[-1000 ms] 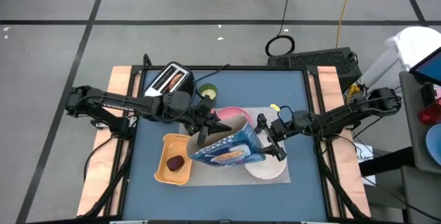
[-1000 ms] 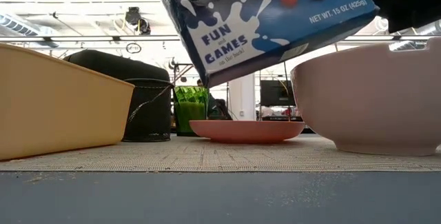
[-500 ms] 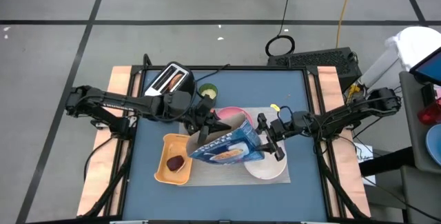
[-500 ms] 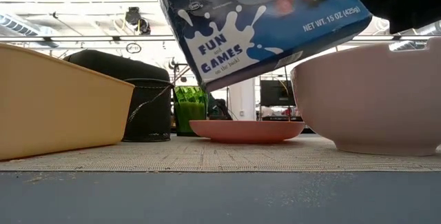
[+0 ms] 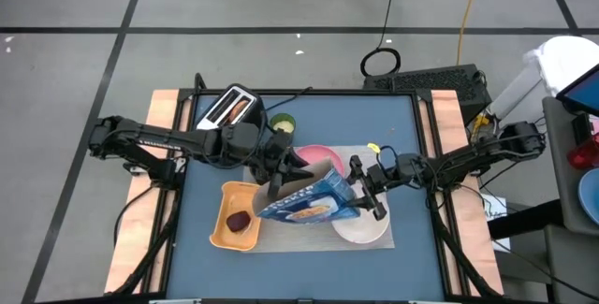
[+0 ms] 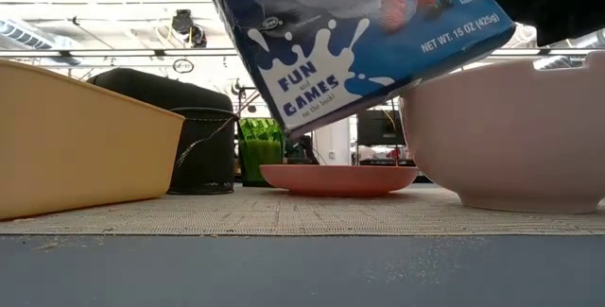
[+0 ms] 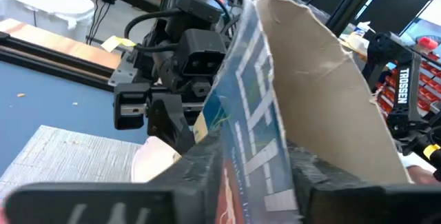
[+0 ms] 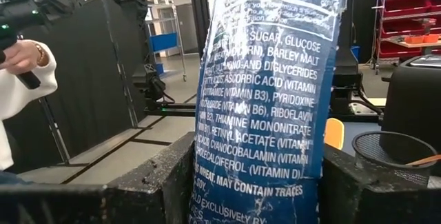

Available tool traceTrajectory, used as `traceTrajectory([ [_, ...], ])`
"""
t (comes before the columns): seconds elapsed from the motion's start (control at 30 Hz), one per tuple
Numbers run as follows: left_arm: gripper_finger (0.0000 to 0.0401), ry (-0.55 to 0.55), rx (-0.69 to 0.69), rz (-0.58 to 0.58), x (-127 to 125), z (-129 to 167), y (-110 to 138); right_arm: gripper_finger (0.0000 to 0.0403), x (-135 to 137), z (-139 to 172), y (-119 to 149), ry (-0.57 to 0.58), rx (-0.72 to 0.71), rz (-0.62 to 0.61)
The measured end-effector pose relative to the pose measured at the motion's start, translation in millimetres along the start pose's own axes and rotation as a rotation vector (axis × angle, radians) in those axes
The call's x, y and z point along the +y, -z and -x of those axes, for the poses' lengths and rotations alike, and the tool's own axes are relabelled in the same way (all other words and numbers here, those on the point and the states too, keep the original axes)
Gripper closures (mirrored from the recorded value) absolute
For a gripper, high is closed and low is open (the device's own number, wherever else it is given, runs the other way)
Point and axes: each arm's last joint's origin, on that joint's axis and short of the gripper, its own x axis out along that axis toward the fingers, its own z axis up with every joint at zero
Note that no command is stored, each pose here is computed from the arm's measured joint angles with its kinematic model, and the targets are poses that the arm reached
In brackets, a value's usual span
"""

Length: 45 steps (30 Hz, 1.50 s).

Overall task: Arrange a breakfast setting
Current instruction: Pour the cereal in the bowl

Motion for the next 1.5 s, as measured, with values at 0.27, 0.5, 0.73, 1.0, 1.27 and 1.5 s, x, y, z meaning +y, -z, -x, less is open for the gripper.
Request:
traceTrajectory([
  [0.27,0.0248,-0.002,-0.062,-0.003,0.0,20.4,-16.5,0.0190,0.3,0.3,-1.7,-0.005,-0.014,-0.001],
  [0.5,0.0247,0.007,-0.151,-0.035,-9.0,58.1,-37.9,0.0191,1.5,0.5,-6.8,-0.019,-0.065,0.013],
  [0.73,0.0247,-0.002,-0.173,-0.078,-21.2,107.1,-48.2,0.0191,2.7,1.2,-13.5,-0.028,-0.132,0.032],
  [1.0,0.0247,-0.079,-0.148,-0.124,-32.2,166.5,-44.4,0.0191,4.7,3.6,-24.4,-0.037,-0.243,0.082],
  [1.27,0.0247,-0.222,-0.033,-0.221,-30.0,197.4,-28.5,0.0191,4.8,8.4,-38.9,0.059,-0.410,0.153],
  [1.5,0.0247,-0.231,0.003,-0.268,-10.7,170.6,4.2,0.0191,6.5,14.4,-50.6,0.113,-0.548,0.238],
])
